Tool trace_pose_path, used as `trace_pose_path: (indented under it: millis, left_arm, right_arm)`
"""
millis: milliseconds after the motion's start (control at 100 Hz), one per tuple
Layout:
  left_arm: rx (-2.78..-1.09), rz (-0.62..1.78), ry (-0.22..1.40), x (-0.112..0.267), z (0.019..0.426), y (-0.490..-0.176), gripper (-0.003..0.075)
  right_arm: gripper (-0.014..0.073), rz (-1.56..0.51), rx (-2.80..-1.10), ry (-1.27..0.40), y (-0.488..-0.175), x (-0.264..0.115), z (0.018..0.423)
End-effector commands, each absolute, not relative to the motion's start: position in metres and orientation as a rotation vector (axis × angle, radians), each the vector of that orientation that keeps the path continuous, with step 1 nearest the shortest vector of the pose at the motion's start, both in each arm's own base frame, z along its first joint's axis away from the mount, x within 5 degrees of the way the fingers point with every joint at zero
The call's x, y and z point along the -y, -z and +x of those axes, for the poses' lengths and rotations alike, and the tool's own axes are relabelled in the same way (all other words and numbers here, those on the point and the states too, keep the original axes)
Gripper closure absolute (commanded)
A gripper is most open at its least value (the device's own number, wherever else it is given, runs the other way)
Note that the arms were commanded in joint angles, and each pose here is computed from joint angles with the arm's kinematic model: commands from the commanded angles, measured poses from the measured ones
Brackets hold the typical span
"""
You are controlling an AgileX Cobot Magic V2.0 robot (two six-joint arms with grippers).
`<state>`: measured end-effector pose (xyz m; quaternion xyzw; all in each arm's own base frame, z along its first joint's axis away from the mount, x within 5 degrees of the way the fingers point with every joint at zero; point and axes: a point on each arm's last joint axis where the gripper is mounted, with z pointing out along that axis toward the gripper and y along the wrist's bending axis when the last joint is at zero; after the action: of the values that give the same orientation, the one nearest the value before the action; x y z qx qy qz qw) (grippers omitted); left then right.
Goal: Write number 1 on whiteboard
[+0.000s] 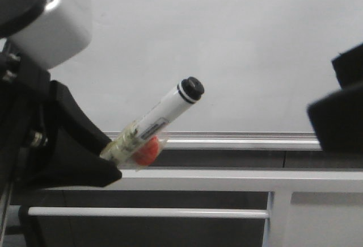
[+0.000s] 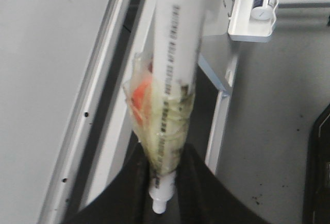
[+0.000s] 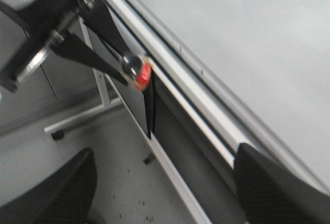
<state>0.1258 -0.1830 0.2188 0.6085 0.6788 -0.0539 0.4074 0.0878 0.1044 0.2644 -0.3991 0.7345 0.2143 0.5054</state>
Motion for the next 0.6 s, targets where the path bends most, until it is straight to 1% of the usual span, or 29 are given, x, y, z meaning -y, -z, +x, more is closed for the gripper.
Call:
trace_pose_path:
  millis: [0, 120, 220, 350, 590]
  left_arm:
    - [-1.631, 1.494, 0.128, 0.191, 0.13, -0.245, 0.0741]
    - [-1.612, 1.479, 0.102, 0.194, 0.135, -0.256, 0.0741]
    - [-1.619, 1.481, 0.09, 0.193, 0.135, -0.256, 0.0741]
    - [-1.604, 1.495, 0.071, 0.193, 0.136, -0.256, 0.0741]
    - [-1.566, 1.514, 0.043, 0.194, 0.137, -0.259, 0.0741]
  right_arm:
    - [0.0074, -0.898, -1.66, -0.527, -0.291, -0.117, 0.1]
    - [0.0127, -0.908, -1.674, -0.522, -0.301, -0.132, 0.113]
    - [0.0161, -0.936, -1.71, -0.514, -0.304, -0.145, 0.124]
    - [0.0176, -0.981, -1.771, -0.508, -0.303, -0.161, 0.137]
    - [0.0177, -0.983, -1.778, -0.504, -0.307, -0.174, 0.149]
